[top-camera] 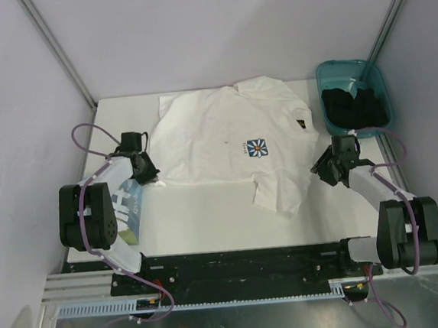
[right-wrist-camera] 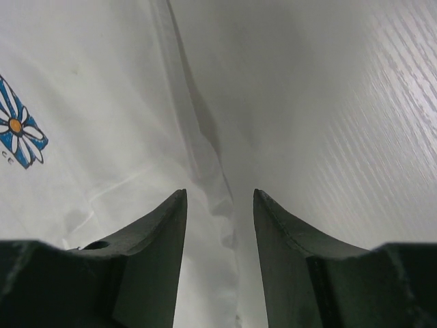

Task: Fold and stack the t-shirts
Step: Flatten out the tshirt

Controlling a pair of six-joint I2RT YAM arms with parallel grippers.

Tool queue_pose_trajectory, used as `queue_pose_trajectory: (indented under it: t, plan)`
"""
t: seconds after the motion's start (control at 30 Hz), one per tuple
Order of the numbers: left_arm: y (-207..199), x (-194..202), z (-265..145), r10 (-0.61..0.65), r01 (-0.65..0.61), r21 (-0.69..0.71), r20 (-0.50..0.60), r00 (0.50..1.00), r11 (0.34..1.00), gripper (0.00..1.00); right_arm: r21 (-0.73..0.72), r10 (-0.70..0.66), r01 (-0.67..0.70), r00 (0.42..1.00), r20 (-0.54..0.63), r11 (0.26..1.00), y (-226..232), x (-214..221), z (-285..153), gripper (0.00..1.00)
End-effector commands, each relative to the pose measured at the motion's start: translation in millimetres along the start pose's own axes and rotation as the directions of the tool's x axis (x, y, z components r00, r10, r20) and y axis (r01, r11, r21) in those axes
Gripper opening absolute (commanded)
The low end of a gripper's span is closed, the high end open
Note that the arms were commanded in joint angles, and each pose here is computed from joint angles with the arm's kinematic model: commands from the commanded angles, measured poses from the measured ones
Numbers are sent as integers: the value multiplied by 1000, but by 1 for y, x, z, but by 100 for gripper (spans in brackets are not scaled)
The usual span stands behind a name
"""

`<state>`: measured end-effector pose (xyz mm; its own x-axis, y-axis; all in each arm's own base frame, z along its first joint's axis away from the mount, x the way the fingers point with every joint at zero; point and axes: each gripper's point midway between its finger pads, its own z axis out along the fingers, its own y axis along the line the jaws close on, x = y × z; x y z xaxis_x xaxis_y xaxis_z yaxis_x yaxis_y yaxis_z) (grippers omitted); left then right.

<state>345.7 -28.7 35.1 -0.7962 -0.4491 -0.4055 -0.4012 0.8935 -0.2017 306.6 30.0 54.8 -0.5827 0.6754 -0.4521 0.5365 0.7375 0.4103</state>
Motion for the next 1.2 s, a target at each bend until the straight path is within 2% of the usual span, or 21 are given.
queue_pose_trajectory:
  t: [0.0,0.27,0.37,0.43,0.6,0.67,0.77,0.83,0.9,1.07,1.17]
  plan:
    - [-11,-18,-6,18,-19,36,47,999,999,0,-51,-6,9,998,56,999,16,-17,11,48]
    - [-4,-22,-10,26,-28,27,61,998,999,0,-55,-24,27,998,64,998,23,-18,25,30]
    - [0,-24,-11,32,-33,22,65,997,999,0,-26,-32,34,998,58,999,19,-21,26,10]
    - [1,-27,-14,40,-41,17,75,996,999,0,7,-38,38,998,59,999,11,-24,22,2]
    - [9,-36,-27,75,-72,-23,123,990,997,2,141,2,-14,996,90,990,-38,-45,8,0]
    - [9,-35,-31,83,-81,-19,131,988,997,12,159,12,-26,996,89,987,-47,-47,6,0]
    - [5,-30,-36,75,-77,14,128,989,997,37,154,20,-32,997,75,988,-48,-46,8,0]
    - [3,-25,-41,63,-68,38,129,990,997,45,151,22,-32,997,68,988,-47,-45,11,0]
    - [4,-19,-44,36,-42,49,124,992,998,45,153,21,-31,998,63,988,-47,-43,13,0]
    - [2,11,-46,-52,45,108,62,997,993,31,156,17,-25,998,54,987,-48,-42,13,0]
    - [3,21,-46,-74,68,119,45,996,991,27,155,13,-20,999,47,988,-48,-40,13,0]
